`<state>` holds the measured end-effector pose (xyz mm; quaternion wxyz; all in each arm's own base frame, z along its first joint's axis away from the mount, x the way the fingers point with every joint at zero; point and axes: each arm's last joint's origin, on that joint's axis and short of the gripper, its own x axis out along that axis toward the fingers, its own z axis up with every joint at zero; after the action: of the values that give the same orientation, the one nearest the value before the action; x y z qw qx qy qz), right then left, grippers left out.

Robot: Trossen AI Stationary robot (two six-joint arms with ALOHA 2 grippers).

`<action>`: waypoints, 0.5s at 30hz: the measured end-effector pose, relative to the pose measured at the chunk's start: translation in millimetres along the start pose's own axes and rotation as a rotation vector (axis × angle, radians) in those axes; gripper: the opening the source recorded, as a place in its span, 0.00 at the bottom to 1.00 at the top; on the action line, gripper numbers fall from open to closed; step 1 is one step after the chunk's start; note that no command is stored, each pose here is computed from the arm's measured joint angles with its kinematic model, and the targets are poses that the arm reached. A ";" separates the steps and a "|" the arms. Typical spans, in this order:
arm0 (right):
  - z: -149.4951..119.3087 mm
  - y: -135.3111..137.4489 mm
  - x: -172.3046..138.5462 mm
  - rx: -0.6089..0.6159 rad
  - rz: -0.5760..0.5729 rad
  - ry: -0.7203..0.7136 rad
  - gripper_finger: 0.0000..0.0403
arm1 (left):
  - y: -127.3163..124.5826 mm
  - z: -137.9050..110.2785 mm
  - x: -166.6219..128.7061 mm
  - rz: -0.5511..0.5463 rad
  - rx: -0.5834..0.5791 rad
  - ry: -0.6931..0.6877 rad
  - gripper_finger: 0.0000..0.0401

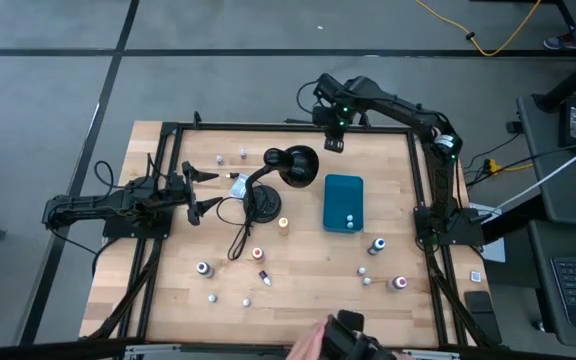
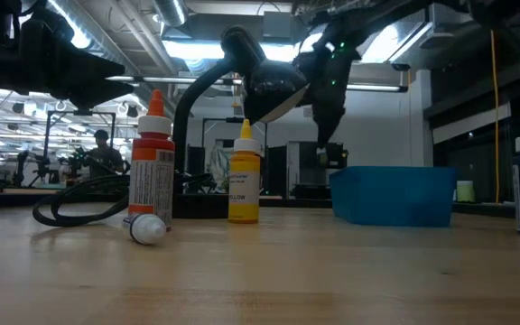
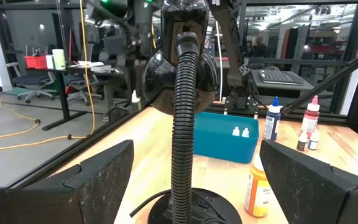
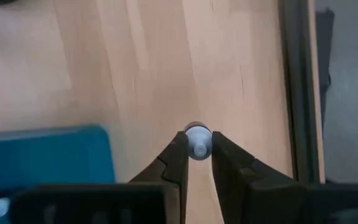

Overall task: Pick & Place food coloring
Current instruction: Put the small green food coloring bottle into the blue bin

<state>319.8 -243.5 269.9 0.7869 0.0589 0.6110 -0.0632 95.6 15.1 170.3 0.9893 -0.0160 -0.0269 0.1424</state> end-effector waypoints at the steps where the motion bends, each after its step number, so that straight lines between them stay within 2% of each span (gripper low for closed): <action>1: -1.5 3.0 -6.2 0.015 -0.009 0.003 0.14 | 0.0 0.0 0.0 0.000 0.000 0.000 0.86; 10: -22.8 37.6 -55.5 0.091 -0.029 0.013 0.14 | 0.0 0.0 0.0 0.000 0.000 0.000 0.86; 15: -41.2 63.7 -70.7 0.142 -0.024 0.000 0.15 | 0.0 0.0 0.0 0.000 0.000 0.000 0.86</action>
<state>274.1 -171.8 329.3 0.7800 0.1071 0.6056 -0.1156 95.6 15.1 170.3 0.9893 -0.0160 -0.0269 0.1424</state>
